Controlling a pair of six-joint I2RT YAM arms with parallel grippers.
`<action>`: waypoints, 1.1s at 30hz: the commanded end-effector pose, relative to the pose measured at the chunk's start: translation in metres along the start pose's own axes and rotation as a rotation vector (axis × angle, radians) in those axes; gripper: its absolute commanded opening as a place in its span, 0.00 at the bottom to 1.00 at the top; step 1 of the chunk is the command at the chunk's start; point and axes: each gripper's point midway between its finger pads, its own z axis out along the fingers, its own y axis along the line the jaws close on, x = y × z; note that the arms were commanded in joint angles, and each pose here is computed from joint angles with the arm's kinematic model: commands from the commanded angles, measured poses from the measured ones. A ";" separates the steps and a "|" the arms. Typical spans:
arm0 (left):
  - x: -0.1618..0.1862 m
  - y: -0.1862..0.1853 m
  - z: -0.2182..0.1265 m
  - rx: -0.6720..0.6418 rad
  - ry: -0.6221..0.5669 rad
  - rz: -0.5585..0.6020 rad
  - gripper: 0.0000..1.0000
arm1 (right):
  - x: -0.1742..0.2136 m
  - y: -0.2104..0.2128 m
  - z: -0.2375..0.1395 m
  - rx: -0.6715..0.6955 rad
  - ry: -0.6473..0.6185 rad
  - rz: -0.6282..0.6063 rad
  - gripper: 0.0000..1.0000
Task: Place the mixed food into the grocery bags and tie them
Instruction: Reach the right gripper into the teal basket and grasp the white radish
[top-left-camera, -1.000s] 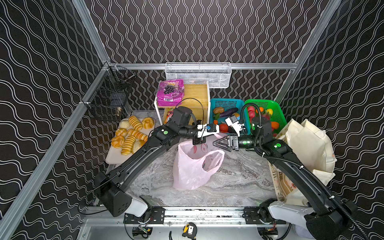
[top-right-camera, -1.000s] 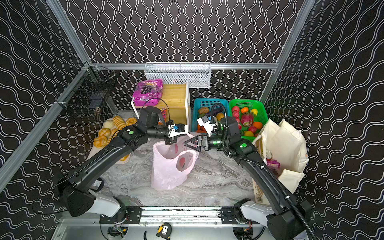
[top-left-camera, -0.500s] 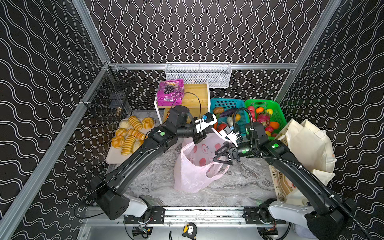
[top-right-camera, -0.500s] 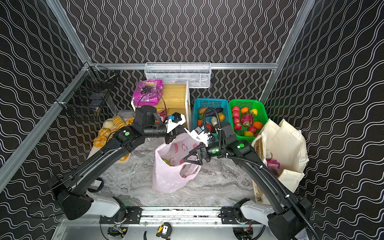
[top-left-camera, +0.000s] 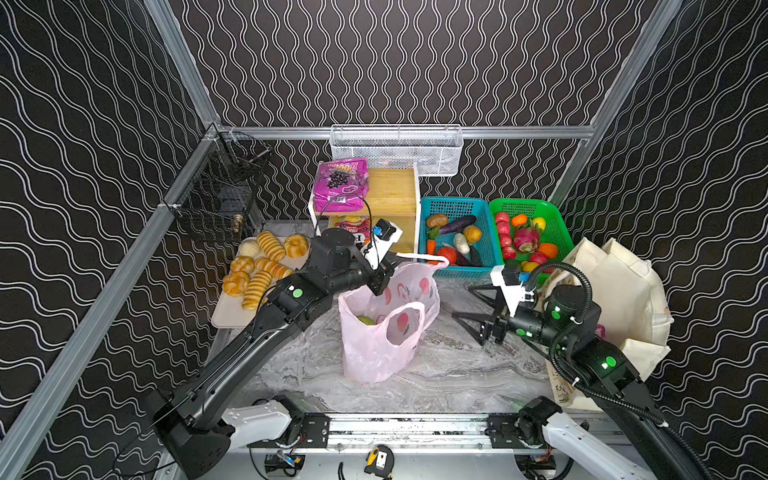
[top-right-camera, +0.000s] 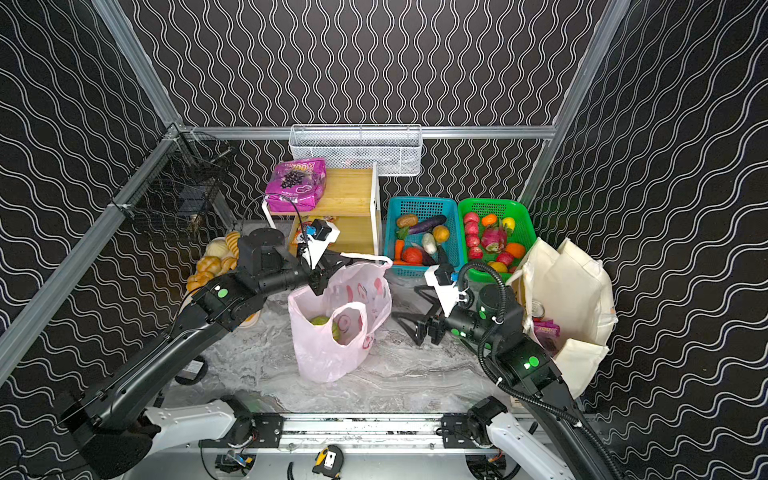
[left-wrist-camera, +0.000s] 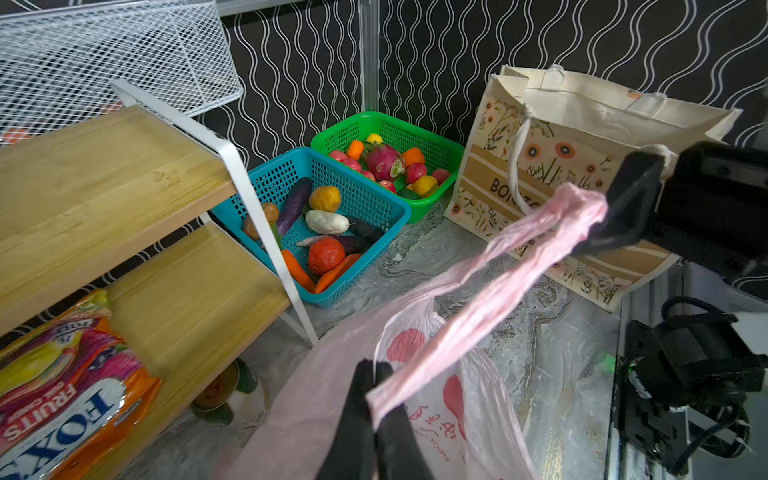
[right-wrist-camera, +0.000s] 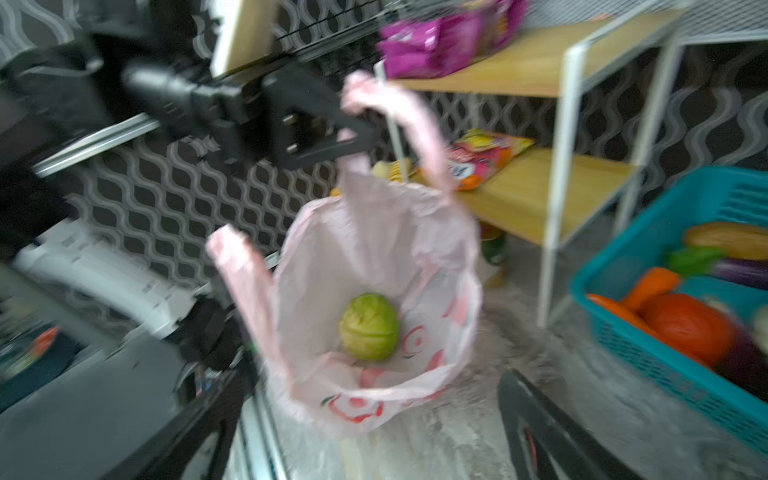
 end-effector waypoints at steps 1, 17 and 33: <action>-0.004 0.012 -0.004 -0.074 -0.030 -0.036 0.00 | -0.014 -0.070 0.009 0.355 -0.061 0.146 0.90; -0.017 0.038 0.021 -0.123 -0.008 -0.051 0.00 | 0.069 -0.277 0.106 0.769 0.285 0.532 0.63; -0.026 0.038 0.032 -0.036 -0.021 -0.113 0.00 | 0.116 -0.396 0.178 0.803 0.479 0.532 0.68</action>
